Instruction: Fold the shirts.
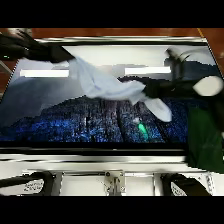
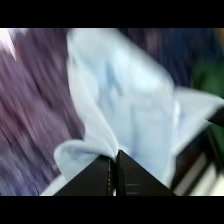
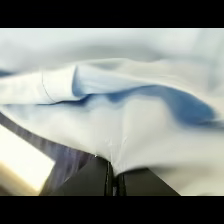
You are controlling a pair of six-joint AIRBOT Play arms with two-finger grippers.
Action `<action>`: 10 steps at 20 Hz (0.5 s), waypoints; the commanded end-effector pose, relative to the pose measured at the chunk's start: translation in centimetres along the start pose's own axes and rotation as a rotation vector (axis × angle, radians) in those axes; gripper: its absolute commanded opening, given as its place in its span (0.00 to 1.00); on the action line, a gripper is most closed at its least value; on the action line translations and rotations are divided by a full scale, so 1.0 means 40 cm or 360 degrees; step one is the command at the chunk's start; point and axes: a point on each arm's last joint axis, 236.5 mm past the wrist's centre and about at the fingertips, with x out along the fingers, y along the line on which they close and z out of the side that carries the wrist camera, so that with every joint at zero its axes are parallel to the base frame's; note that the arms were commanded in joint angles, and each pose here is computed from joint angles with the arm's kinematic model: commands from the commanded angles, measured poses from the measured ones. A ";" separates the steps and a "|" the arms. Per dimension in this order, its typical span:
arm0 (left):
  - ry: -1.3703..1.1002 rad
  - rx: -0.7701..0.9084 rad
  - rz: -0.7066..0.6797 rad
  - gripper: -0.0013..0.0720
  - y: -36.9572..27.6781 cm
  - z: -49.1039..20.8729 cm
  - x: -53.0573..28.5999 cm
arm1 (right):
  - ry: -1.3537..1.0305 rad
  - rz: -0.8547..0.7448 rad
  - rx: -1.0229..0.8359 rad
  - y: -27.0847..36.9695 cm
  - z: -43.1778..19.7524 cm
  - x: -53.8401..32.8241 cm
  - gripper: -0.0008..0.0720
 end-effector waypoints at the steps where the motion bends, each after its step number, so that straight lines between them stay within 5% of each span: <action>1: -0.0985 0.0344 0.0209 0.07 -0.229 0.300 -0.411 | -0.0883 -0.0269 -0.0284 0.107 0.315 -0.456 0.09; 5: -0.1573 0.0615 0.0174 0.07 -0.544 0.299 -0.788 | -0.1162 -0.0165 -0.0155 0.224 0.360 -0.688 0.09; 10: -0.1249 0.0823 0.0399 0.07 -0.565 0.152 -0.791 | -0.0960 -0.0051 -0.0004 0.256 0.295 -0.666 0.10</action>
